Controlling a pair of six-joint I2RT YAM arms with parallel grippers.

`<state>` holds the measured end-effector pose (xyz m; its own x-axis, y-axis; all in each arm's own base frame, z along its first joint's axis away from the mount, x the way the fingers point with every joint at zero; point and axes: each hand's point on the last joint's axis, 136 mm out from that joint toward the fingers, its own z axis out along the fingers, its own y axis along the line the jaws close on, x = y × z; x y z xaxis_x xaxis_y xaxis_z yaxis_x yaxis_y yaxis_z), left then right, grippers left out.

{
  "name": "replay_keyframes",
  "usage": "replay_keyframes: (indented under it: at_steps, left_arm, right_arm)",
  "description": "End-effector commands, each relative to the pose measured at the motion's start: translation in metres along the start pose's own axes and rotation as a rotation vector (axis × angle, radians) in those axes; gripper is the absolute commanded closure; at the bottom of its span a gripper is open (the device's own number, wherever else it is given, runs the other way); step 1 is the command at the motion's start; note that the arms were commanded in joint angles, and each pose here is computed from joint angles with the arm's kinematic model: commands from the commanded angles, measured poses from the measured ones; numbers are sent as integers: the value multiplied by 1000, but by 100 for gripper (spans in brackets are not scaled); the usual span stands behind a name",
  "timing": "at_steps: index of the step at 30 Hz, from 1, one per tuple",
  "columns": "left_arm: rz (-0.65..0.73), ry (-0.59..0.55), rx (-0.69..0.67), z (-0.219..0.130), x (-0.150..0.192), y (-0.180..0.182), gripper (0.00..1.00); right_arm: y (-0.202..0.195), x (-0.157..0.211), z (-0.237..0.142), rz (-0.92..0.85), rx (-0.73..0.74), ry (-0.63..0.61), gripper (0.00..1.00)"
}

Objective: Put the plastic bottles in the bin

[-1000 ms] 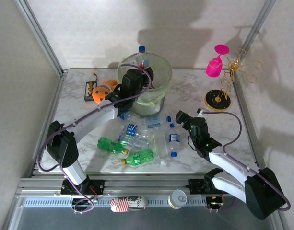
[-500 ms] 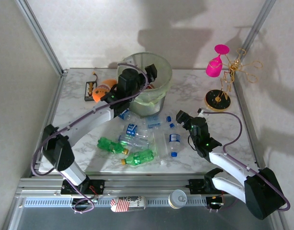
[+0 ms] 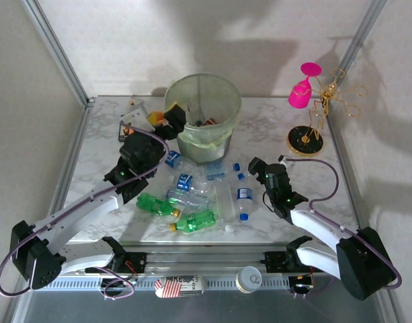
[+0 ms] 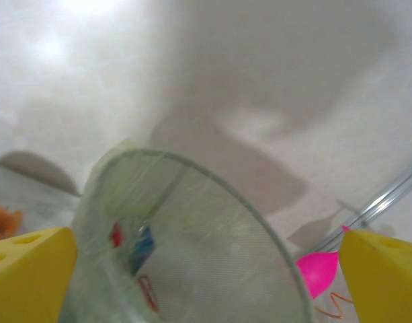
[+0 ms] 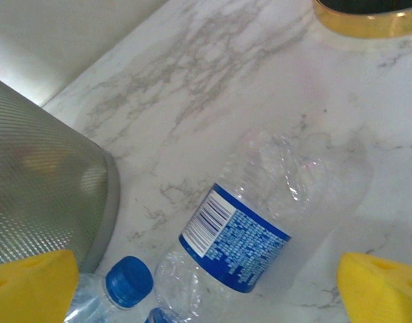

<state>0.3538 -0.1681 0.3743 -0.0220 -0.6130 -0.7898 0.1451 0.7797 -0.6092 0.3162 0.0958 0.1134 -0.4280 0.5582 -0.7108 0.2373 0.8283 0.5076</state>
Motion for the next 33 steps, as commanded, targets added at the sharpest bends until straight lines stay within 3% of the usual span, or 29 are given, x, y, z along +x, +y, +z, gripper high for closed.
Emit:
replay_keyframes:
  at_steps: [1, 8, 15, 33]
  left_arm:
    - [-95, -21, -43, -13, 12, 28, 0]
    - [-266, 91, -110, -37, 82, 86, 0]
    - [-291, 178, -155, -46, 126, 110, 0]
    - [-244, 120, -238, -72, 118, 145, 0]
  right_arm:
    - [-1, -5, 4, 46, 34, 2, 1]
    - [-6, 5, 20, 116, 59, 48, 1]
    - [3, 10, 43, 129, 61, 109, 1]
    - [13, 30, 89, 257, 82, 194, 2]
